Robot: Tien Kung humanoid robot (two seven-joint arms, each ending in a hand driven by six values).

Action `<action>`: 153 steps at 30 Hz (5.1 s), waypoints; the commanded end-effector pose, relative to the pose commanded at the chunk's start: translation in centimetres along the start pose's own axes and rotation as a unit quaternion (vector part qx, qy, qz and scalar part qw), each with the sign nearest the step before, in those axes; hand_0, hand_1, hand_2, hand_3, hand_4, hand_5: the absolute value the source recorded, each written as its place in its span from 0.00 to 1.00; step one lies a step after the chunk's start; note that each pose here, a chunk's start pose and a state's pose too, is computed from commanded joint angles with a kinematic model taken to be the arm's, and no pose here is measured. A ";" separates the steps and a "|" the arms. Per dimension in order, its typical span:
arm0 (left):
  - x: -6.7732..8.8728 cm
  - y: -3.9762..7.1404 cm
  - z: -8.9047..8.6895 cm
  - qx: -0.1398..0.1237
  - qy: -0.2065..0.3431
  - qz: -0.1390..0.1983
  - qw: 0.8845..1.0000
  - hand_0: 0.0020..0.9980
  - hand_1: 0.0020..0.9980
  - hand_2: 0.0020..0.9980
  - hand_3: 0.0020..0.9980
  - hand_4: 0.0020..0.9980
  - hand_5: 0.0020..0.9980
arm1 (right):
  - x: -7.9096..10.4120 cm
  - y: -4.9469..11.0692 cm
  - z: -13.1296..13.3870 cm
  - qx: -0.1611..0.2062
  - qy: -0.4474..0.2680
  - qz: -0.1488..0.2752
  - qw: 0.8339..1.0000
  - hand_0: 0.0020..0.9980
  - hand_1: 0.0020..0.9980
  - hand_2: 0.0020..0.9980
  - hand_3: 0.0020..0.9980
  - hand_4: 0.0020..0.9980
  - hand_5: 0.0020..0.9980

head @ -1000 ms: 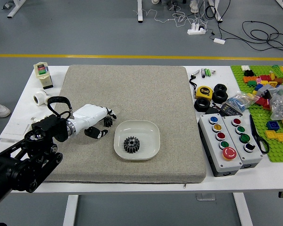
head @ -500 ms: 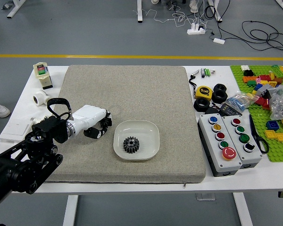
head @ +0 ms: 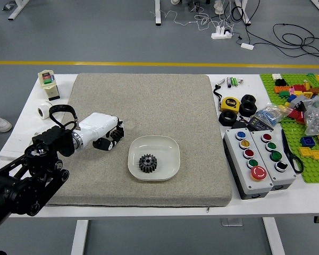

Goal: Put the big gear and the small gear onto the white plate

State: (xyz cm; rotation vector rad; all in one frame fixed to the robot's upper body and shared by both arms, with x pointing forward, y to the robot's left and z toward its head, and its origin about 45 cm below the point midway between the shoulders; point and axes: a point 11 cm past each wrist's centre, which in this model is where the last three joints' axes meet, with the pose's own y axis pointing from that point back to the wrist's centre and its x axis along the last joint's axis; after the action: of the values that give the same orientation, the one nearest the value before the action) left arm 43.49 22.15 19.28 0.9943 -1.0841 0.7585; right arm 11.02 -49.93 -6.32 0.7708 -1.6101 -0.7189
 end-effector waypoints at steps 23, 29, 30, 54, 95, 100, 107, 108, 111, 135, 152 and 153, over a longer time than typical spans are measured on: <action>1.8 1.0 8.0 -0.112 -0.032 0.037 0.993 0.29 0.36 0.42 0.49 0.31 0.00 | 0.1 0.0 -0.2 0.002 -0.001 0.001 1.000 0.66 0.67 0.75 0.56 0.75 0.61; 0.9 1.2 10.1 -0.138 -0.040 0.057 0.988 0.35 0.47 0.53 0.57 0.85 0.17 | 0.1 0.0 -0.3 0.002 -0.001 0.001 1.000 0.66 0.67 0.75 0.56 0.75 0.61; 0.8 1.1 10.3 -0.140 -0.040 0.064 0.987 0.35 0.47 0.53 0.57 0.85 0.17 | 0.1 0.0 -0.3 0.002 -0.002 0.001 1.000 0.66 0.67 0.75 0.56 0.75 0.61; 1.9 1.0 8.8 -0.103 -0.014 0.122 0.987 0.66 0.78 0.94 0.98 1.00 0.40 | 0.2 0.0 -0.1 0.001 0.000 0.002 1.000 0.66 0.67 0.75 0.56 0.76 0.61; -1.8 7.7 -6.1 0.070 0.648 0.273 0.708 0.72 0.73 0.83 0.80 0.83 0.73 | 0.1 -0.1 0.4 -0.002 0.000 0.002 1.000 0.66 0.67 0.75 0.56 0.76 0.61; -2.2 7.9 -6.1 0.059 0.672 0.269 0.688 0.74 0.75 0.85 0.80 0.84 0.79 | 0.2 -0.1 0.4 -0.001 0.000 0.002 1.000 0.66 0.67 0.75 0.56 0.76 0.61; -2.6 7.8 -5.6 0.026 0.710 0.243 0.660 0.79 0.82 0.90 0.83 0.87 1.00 | 0.1 -0.1 0.4 -0.002 0.001 0.002 1.000 0.66 0.67 0.75 0.56 0.75 0.61; -2.7 7.8 -5.6 0.022 0.715 0.239 0.657 0.79 0.82 0.90 0.83 0.87 1.00 | 0.1 -0.1 0.4 -0.002 0.002 0.002 1.000 0.66 0.67 0.75 0.56 0.75 0.61; -2.9 7.7 -5.3 0.009 0.728 0.216 0.651 0.81 0.84 0.90 0.82 0.87 1.00 | 0.1 -0.1 0.4 -0.002 0.002 0.002 1.000 0.66 0.67 0.75 0.56 0.75 0.61; -3.1 8.0 -5.3 0.000 0.723 0.217 0.656 0.84 0.87 0.91 0.84 0.89 1.00 | 0.1 0.0 0.2 0.000 0.000 0.002 1.000 0.66 0.67 0.75 0.56 0.75 0.61; -3.2 8.4 -5.7 0.018 0.704 0.244 0.667 0.84 0.88 0.92 0.87 0.89 1.00 | 0.0 -0.1 0.5 -0.002 0.001 0.001 1.000 0.66 0.67 0.75 0.56 0.75 0.61; -3.2 8.5 -5.7 0.018 0.702 0.245 0.668 0.85 0.89 0.93 0.87 0.89 1.00 | 0.0 -0.1 0.6 -0.003 0.002 0.001 1.000 0.66 0.67 0.75 0.56 0.75 0.61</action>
State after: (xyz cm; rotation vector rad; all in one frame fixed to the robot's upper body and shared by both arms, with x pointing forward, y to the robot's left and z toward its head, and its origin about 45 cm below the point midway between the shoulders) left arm 37.06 30.53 17.77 -0.1054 0.1133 1.5837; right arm 10.44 -49.98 -6.44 0.7655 -1.6055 -0.7192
